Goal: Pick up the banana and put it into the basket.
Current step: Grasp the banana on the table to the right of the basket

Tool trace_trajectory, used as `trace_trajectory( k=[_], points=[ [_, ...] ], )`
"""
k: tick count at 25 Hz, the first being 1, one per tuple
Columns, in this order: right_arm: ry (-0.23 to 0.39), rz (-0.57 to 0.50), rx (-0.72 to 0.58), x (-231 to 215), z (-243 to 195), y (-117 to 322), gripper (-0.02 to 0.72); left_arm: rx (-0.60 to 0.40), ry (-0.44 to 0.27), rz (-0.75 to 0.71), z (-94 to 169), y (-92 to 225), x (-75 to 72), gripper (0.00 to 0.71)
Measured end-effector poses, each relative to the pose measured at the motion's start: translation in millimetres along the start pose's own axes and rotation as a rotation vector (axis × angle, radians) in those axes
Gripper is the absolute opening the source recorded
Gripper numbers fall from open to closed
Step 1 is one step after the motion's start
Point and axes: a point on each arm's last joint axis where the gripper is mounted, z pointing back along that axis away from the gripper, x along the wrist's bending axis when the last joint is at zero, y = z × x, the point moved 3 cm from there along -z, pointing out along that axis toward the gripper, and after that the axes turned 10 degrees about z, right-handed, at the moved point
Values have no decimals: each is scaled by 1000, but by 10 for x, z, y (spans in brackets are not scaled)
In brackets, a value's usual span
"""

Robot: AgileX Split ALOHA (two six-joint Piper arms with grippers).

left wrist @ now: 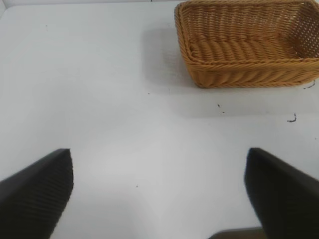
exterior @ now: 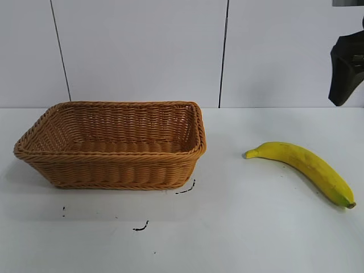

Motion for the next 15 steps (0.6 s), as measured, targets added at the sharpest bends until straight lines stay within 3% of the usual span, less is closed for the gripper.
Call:
trace_trajectory(
  k=[5,15],
  points=[
    [-40,-22,44,-12,-386,-15,664,0,0,0,0,0,0,693],
    [-20,-52,26,-89,-912,-69,658,0,0,0,0,0,0,693]
  ],
)
